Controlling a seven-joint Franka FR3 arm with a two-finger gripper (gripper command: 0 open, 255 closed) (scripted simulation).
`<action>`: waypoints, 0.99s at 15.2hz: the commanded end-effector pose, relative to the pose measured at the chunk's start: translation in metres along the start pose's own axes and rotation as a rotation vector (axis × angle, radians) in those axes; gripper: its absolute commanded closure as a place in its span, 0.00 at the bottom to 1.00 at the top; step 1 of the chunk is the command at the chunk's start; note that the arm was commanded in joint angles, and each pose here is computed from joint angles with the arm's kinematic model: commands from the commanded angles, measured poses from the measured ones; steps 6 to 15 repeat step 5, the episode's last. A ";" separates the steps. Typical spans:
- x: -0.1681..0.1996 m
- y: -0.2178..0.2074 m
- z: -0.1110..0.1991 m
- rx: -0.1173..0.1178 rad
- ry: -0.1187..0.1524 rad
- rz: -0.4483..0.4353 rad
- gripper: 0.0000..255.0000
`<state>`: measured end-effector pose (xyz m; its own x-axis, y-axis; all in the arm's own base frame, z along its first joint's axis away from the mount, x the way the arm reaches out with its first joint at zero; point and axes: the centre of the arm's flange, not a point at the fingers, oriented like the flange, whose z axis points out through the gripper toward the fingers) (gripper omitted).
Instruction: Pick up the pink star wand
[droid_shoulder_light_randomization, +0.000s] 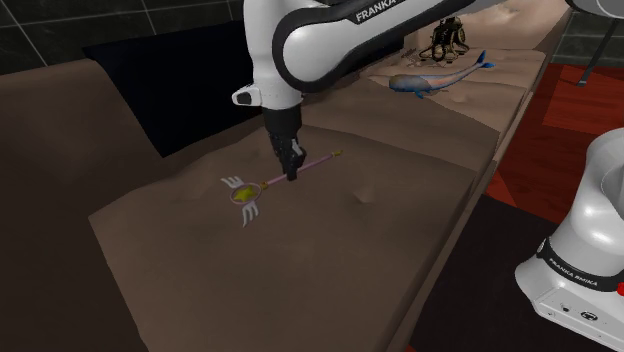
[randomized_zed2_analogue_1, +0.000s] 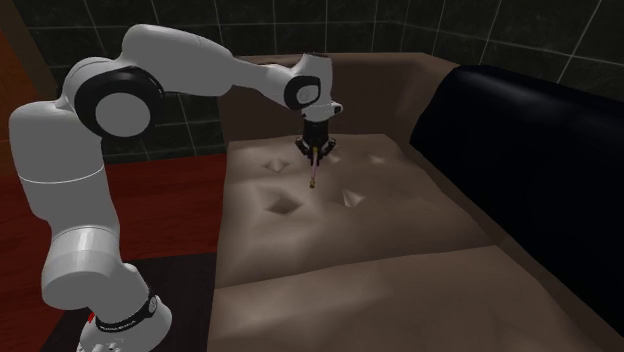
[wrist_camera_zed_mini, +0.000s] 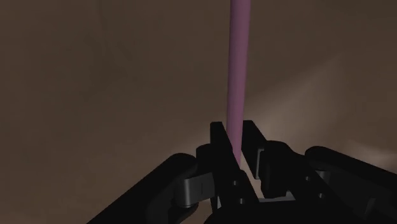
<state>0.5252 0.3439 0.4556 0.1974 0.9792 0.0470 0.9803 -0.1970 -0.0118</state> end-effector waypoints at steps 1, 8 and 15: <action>0.001 -0.001 -0.011 0.000 0.000 0.000 1.00; 0.002 -0.001 -0.022 0.000 0.000 0.000 1.00; 0.002 -0.001 -0.022 0.000 0.000 0.000 1.00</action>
